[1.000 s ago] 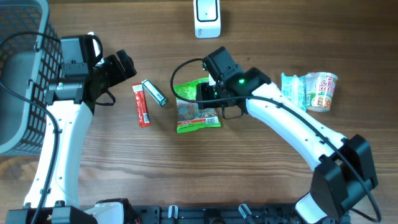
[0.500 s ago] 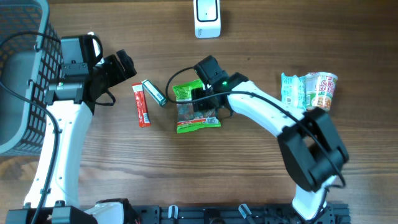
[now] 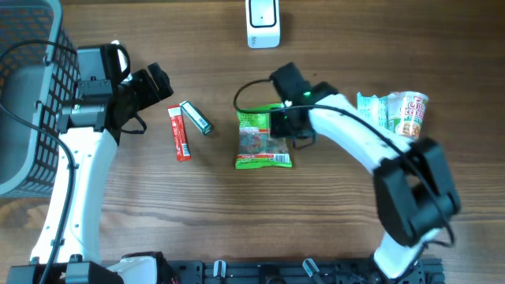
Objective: Scan the item barcode
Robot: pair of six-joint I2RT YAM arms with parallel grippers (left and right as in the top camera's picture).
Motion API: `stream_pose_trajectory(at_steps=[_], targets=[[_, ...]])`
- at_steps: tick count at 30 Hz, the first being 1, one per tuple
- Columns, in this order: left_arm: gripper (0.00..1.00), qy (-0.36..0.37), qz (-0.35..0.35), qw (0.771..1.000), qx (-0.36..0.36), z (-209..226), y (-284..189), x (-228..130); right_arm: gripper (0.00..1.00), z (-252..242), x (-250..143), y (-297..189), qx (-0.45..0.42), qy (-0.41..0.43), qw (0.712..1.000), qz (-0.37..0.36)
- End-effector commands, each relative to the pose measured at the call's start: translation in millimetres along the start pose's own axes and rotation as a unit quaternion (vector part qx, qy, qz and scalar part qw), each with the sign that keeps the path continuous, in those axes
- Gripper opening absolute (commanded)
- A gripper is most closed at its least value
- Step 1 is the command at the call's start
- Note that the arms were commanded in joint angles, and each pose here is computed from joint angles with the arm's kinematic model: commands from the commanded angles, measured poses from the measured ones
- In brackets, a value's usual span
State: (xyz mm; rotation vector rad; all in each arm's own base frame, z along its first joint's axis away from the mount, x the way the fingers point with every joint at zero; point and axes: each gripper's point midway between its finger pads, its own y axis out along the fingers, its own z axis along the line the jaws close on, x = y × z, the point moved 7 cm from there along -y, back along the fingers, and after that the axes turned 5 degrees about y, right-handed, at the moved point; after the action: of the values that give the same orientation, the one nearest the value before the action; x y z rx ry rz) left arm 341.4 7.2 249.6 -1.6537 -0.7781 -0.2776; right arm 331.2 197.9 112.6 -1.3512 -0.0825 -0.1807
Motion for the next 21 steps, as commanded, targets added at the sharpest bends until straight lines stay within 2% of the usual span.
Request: stream_pose_trajectory(at_steps=[1,11,14,17,19,21], targets=[[1.0,0.001,-0.003,1.0,0.004,1.4,0.3,1.7,0.99,6.8,2.7,-23.4,0.025,0.005,0.999,-0.024],[1.0,0.002,-0.003,1.0,0.004,1.4,0.3,1.7,1.0,0.6,-1.4,-3.2,0.011,-0.016,1.0,0.008],[1.0,0.002,-0.003,1.0,0.004,1.4,0.3,1.7,0.96,-1.4,-1.0,15.9,0.005,-0.012,1.0,0.02],[1.0,0.002,-0.003,1.0,0.004,1.4,0.3,1.7,0.85,-0.5,-1.8,33.6,0.012,-0.011,0.999,0.034],[1.0,0.002,-0.003,1.0,0.004,1.4,0.3,1.7,0.72,-1.6,-5.0,42.0,0.009,-0.01,0.999,0.047],[1.0,0.002,-0.003,1.0,0.004,1.4,0.3,1.7,0.7,-4.1,-7.3,48.2,0.001,-0.009,0.998,0.055]])
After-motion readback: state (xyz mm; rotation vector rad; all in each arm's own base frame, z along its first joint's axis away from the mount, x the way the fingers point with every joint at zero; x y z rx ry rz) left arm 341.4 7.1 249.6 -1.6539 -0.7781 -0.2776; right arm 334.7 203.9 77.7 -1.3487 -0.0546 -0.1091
